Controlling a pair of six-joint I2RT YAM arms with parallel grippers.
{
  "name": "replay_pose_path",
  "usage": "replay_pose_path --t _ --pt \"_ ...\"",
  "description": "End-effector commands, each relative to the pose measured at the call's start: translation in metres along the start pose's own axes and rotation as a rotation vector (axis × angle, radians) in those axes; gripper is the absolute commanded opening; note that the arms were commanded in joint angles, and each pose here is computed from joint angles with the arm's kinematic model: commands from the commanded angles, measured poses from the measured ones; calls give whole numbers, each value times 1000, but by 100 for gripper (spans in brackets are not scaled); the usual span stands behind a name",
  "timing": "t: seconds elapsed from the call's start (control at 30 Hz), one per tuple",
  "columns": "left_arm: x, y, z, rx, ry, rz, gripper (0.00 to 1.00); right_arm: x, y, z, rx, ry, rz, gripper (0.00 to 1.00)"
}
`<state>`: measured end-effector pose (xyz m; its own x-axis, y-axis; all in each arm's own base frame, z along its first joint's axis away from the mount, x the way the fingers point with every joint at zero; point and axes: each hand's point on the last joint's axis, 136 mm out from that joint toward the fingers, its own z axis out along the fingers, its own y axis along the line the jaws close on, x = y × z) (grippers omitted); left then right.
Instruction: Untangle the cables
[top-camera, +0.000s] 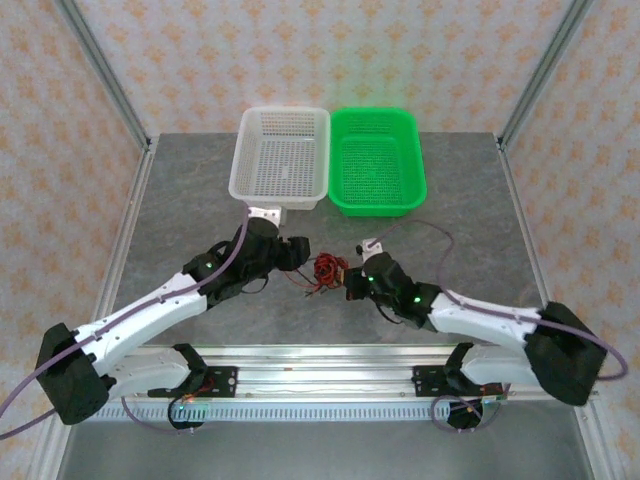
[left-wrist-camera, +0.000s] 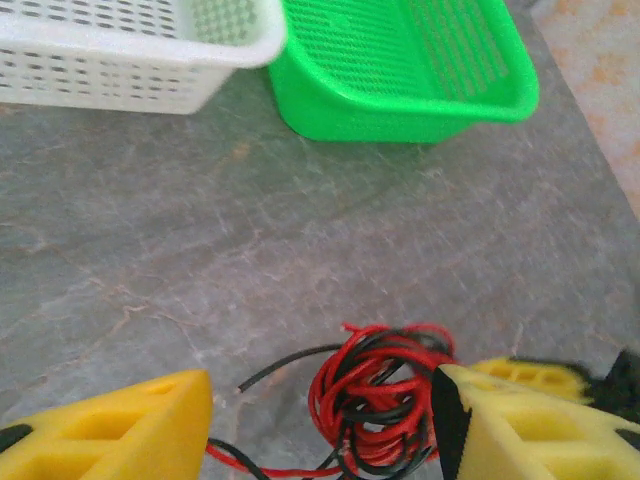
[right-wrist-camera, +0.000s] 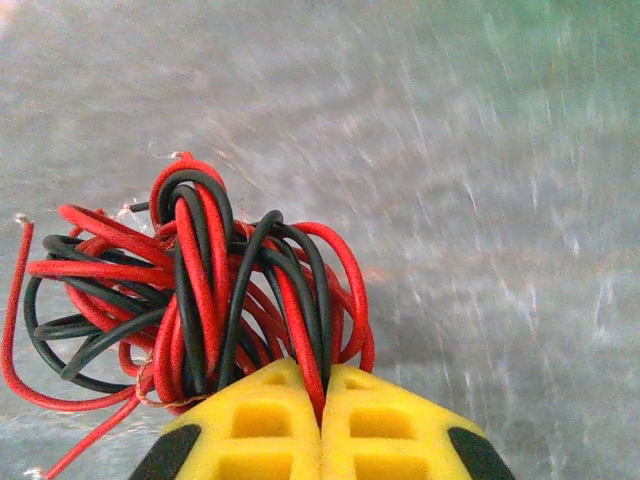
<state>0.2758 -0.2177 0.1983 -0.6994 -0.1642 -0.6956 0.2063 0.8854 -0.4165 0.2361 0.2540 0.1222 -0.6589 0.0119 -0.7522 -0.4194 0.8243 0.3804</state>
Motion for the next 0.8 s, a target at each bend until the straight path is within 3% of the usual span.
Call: replay_pose_path --t 0.0,0.27,0.57,0.77 --pt "11 -16 -4 53 2 72 61 -31 11 -22 -27 -112 -228 0" --pt "2 -56 -19 138 -85 113 62 -60 -2 -38 105 -156 -384 0" --pt "17 -66 5 109 50 -13 62 -79 -1 -43 129 -261 -389 0" --pt "7 -76 11 144 6 -94 63 -75 1 -43 101 -262 -379 0"
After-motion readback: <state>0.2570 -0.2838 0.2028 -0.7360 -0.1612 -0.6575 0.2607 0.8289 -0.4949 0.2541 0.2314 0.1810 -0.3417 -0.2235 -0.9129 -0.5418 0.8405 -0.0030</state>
